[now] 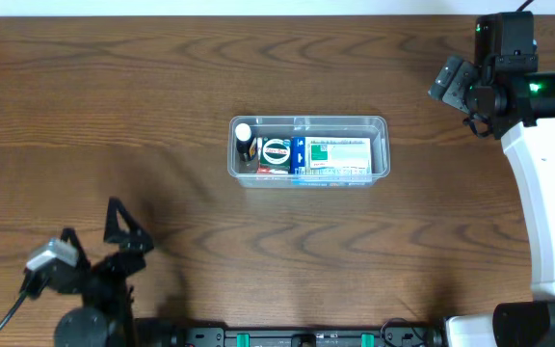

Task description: Pack container

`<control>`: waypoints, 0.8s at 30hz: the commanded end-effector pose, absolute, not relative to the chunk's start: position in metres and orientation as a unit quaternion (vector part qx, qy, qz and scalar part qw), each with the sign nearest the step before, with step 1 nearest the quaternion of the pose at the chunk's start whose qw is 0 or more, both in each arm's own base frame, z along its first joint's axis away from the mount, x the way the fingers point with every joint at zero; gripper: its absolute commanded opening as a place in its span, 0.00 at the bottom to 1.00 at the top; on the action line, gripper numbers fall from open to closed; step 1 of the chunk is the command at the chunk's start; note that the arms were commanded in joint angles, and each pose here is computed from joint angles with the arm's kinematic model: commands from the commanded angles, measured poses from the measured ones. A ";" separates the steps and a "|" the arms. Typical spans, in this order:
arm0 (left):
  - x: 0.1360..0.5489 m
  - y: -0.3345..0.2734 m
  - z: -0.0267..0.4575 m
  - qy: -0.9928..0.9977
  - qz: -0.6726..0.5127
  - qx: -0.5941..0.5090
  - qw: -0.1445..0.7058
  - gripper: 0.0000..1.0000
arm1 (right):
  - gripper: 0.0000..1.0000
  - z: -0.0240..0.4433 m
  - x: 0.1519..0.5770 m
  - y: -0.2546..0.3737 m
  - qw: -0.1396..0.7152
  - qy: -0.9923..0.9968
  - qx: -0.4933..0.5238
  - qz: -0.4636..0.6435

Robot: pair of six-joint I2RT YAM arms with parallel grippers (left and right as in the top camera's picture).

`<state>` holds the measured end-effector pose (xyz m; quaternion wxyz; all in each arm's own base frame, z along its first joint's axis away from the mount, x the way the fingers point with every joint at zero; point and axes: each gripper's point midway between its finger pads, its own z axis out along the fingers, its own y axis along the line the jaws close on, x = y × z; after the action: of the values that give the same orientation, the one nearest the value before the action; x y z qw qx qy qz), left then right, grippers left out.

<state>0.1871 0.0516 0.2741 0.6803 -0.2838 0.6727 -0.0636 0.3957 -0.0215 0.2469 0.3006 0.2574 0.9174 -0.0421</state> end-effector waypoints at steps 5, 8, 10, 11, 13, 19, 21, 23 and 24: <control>0.214 0.055 0.234 0.667 -0.059 -0.289 0.684 0.98 | 0.99 0.250 0.395 -0.026 0.305 0.916 0.256 -0.050; 0.219 0.055 0.221 0.668 -0.059 -0.289 0.683 0.98 | 0.99 0.250 0.395 -0.026 0.305 0.916 0.256 -0.050; 0.220 0.055 0.213 0.669 -0.058 -0.289 0.682 0.98 | 0.99 0.250 0.395 -0.026 0.305 0.916 0.256 -0.050; 0.221 0.055 0.209 0.670 -0.057 -0.289 0.681 0.98 | 0.99 0.250 0.395 -0.026 0.305 0.916 0.256 -0.050; 0.222 0.055 0.202 0.671 -0.057 -0.290 0.681 0.98 | 0.99 0.250 0.395 -0.026 0.305 0.916 0.256 -0.050; 0.229 0.055 0.185 0.669 -0.058 -0.290 0.682 0.98 | 0.99 0.250 0.395 -0.026 0.305 0.916 0.256 -0.050; 0.231 0.055 0.178 0.672 -0.057 -0.290 0.679 0.98 | 0.99 0.250 0.395 -0.026 0.305 0.916 0.256 -0.050; 0.232 0.055 0.171 0.678 -0.055 -0.290 0.674 0.98 | 0.99 0.250 0.395 -0.026 0.305 0.916 0.256 -0.050; 0.232 0.055 0.168 0.680 -0.054 -0.290 0.671 0.98 | 0.99 0.250 0.395 -0.026 0.305 0.916 0.256 -0.050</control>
<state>0.2323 0.0521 0.1706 0.6695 -0.2864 0.6829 -0.0586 0.3957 -0.0215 0.2469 0.3005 0.2572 0.9175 -0.0419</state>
